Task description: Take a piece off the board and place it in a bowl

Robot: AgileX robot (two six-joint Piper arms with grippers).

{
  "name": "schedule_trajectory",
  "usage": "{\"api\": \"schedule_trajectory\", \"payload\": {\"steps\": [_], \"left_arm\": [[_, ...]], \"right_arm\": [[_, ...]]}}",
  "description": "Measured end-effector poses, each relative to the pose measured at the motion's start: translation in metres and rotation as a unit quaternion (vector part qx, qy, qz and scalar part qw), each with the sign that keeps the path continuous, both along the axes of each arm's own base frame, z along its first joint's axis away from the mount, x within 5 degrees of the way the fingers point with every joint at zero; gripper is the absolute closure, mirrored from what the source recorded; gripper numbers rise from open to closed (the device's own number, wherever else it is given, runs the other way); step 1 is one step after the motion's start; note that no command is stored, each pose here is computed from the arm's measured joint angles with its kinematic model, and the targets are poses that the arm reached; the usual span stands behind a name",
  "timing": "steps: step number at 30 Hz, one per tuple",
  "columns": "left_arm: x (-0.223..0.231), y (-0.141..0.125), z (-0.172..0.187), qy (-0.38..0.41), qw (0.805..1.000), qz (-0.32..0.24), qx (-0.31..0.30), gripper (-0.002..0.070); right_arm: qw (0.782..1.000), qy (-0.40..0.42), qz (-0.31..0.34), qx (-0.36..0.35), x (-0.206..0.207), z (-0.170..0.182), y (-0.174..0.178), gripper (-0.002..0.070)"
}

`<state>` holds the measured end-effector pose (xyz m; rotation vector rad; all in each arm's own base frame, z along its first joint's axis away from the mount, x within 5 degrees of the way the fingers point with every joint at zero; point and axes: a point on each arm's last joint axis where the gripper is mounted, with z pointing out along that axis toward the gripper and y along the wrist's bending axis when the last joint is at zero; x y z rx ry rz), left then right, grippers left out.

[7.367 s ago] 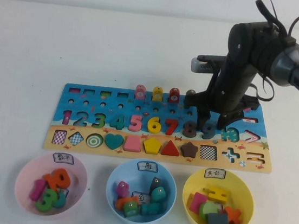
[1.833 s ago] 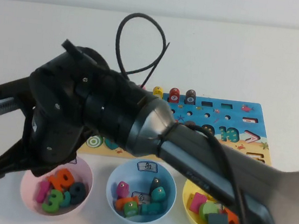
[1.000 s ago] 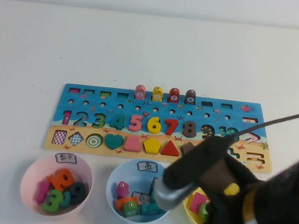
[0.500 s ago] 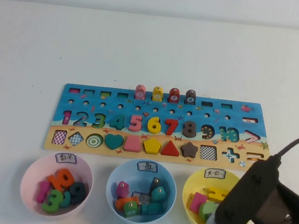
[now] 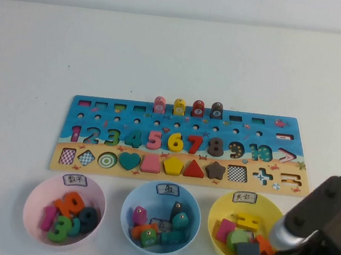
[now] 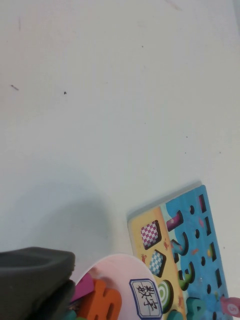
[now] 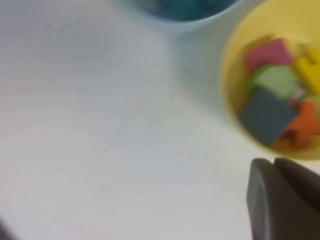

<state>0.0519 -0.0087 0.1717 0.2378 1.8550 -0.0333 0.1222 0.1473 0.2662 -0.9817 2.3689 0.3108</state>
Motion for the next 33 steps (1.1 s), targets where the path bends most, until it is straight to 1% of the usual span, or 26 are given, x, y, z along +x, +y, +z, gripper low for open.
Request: {"api": "schedule_trajectory", "payload": {"steps": [4, 9, 11, 14, 15, 18, 23, 26, 30, 33], "left_arm": [[0.0, 0.0, 0.0, 0.0, 1.0, 0.0, 0.0, 0.0677], [0.0, 0.0, 0.0, 0.0, 1.0, 0.0, 0.0, 0.0677], [0.0, 0.0, 0.0, 0.0, 1.0, 0.0, 0.0, 0.0677], [0.0, 0.0, 0.0, 0.0, 1.0, 0.0, 0.0, 0.0677], [0.0, 0.0, 0.0, 0.0, 1.0, 0.0, 0.0, 0.0678], [0.0, 0.0, 0.0, 0.0, 1.0, 0.0, 0.0, 0.0678], [0.0, 0.0, 0.0, 0.0, 1.0, 0.0, 0.0, 0.0678], [0.0, 0.0, 0.0, 0.0, 1.0, 0.0, 0.0, 0.0678], [0.0, 0.0, 0.0, 0.0, 1.0, 0.0, 0.0, 0.0678], [0.0, 0.0, 0.0, 0.0, 1.0, 0.0, 0.0, 0.0678]], "right_arm": [[0.995, -0.05, -0.071, 0.057, 0.012, -0.005, -0.029, 0.0692], [0.975, -0.12, -0.148, 0.114, 0.011, -0.009, -0.066, 0.0692], [0.96, -0.156, -0.191, 0.133, 0.004, -0.012, -0.086, 0.0692], [0.941, -0.192, -0.239, 0.146, -0.008, -0.018, -0.107, 0.0692], [0.936, -0.199, -0.252, 0.147, -0.013, -0.022, -0.112, 0.0692], [0.911, -0.243, -0.291, 0.161, -0.027, -0.028, -0.126, 0.0693], [0.864, -0.337, -0.317, 0.198, -0.045, -0.04, -0.138, 0.0693], [0.845, -0.374, -0.318, 0.213, -0.053, -0.05, -0.14, 0.0692], [0.833, -0.396, -0.316, 0.223, -0.059, -0.063, -0.141, 0.0693], [0.823, -0.413, -0.313, 0.231, -0.063, -0.064, -0.141, 0.0692]]}}
